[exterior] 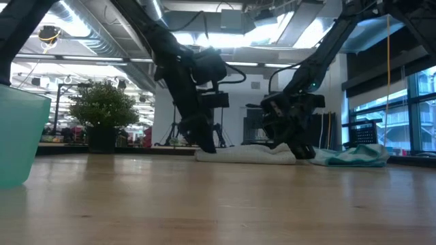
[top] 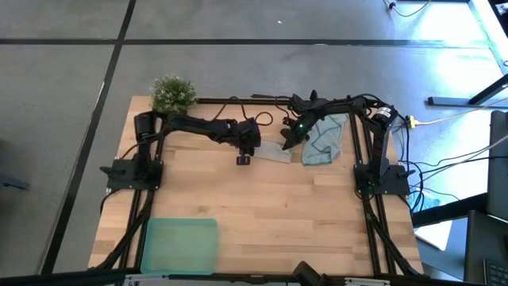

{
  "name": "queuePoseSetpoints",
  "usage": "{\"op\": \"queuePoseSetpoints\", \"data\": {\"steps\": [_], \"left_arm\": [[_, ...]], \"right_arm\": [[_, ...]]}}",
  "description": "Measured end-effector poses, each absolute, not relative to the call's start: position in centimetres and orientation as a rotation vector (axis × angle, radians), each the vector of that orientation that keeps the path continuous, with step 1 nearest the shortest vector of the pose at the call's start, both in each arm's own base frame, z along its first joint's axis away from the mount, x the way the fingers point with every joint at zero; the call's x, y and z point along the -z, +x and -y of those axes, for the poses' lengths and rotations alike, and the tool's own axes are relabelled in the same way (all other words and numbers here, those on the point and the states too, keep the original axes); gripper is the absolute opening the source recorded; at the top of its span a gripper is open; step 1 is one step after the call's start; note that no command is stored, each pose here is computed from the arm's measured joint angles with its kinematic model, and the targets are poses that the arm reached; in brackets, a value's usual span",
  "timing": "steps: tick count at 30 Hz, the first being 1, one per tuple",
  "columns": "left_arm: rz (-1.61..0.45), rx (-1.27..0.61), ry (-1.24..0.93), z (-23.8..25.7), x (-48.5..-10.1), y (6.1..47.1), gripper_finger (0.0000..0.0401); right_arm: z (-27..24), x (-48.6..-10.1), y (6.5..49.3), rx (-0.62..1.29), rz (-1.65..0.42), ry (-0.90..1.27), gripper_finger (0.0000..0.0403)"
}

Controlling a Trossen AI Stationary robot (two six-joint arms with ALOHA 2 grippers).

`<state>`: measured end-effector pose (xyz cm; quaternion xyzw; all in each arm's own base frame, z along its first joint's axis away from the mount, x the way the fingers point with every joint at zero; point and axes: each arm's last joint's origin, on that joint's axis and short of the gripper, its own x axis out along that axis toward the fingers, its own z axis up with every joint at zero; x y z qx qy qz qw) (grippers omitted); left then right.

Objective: Roll microfiber towels into tight, uniform cylinder then place into a basket
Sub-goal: Roll the gray microfiber cloth

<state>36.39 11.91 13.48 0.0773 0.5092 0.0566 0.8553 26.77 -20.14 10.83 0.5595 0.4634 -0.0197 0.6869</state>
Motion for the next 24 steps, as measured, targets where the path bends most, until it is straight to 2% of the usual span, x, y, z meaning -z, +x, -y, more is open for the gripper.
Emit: {"op": "queuePoseSetpoints", "data": {"steps": [9,17,24], "left_arm": [[-1.085,-0.118,0.157,-12.1,-12.8,36.5,0.0072],[-1.101,-0.109,0.144,-12.1,-12.6,36.3,0.0072],[-1.103,-0.090,0.127,-12.0,-12.5,36.3,0.0072]], "right_arm": [[20.7,-11.8,26.2,0.047,-1.006,1.208,0.0037],[21.4,-15.8,24.9,0.198,-0.942,1.067,0.0043],[20.9,-19.5,23.6,0.246,-0.890,0.969,0.0044]]}}
